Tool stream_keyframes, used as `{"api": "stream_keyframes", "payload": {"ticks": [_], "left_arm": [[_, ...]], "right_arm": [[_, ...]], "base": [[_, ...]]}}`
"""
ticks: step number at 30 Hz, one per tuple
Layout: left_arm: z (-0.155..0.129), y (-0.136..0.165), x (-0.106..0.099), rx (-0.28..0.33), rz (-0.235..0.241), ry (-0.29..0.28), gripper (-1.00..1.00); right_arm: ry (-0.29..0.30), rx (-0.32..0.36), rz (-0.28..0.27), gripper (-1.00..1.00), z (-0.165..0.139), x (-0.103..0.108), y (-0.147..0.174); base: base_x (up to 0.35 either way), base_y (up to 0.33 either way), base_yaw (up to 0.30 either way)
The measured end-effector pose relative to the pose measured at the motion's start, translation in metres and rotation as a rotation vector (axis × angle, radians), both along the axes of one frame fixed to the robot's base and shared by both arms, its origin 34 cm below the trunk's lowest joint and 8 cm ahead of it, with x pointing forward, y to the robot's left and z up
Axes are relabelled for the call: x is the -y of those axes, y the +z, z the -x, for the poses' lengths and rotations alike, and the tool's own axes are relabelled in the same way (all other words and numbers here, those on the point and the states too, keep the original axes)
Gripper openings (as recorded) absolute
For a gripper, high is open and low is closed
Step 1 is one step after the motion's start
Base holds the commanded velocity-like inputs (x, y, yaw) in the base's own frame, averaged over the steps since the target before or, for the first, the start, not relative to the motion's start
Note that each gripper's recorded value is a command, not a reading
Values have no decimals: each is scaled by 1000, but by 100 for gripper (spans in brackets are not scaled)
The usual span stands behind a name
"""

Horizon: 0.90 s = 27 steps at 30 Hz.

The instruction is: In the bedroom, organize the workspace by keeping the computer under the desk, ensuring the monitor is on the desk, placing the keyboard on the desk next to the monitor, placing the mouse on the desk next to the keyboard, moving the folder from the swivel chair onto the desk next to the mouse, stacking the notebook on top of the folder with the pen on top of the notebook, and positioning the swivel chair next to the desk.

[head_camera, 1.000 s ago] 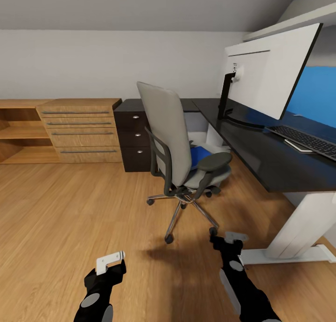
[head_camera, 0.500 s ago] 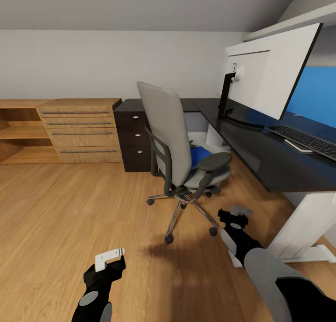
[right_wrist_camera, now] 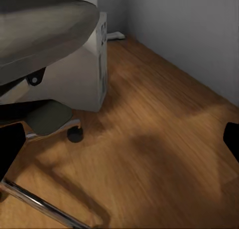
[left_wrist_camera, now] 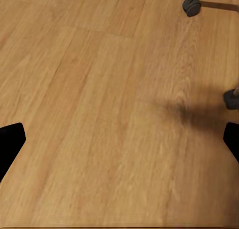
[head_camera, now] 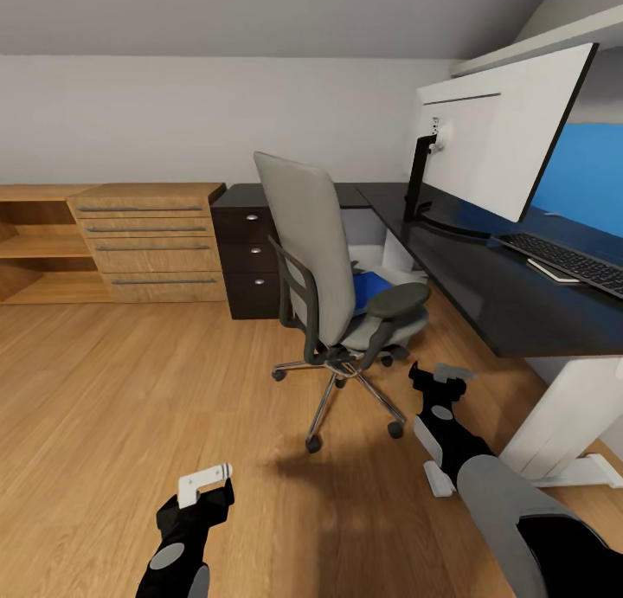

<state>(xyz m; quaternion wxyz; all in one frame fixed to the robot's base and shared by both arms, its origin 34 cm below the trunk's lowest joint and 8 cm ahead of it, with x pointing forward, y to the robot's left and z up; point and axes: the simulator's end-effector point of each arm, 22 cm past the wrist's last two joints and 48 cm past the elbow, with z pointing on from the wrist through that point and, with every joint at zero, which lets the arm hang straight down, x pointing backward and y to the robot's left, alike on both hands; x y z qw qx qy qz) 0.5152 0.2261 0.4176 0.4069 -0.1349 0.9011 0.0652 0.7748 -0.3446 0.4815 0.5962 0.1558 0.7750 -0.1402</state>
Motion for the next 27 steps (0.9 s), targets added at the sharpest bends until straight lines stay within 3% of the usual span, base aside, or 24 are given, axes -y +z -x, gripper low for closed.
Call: {"api": "stream_keyframes", "payload": {"ticks": [14, 21, 27], "left_arm": [[1, -3, 1, -7, 0, -4, 100], [3, -7, 2, -16, -1, -5, 100], [5, -10, 2, -23, -1, -7, 100]], "right_arm": [[0, 46, -5, 100, -1, -5, 7], [18, 54, -37, 100, -3, -33, 7], [19, 51, -39, 100, -3, -35, 6]], "base": [[53, 0, 0], [231, 0, 0], [58, 0, 1]]}}
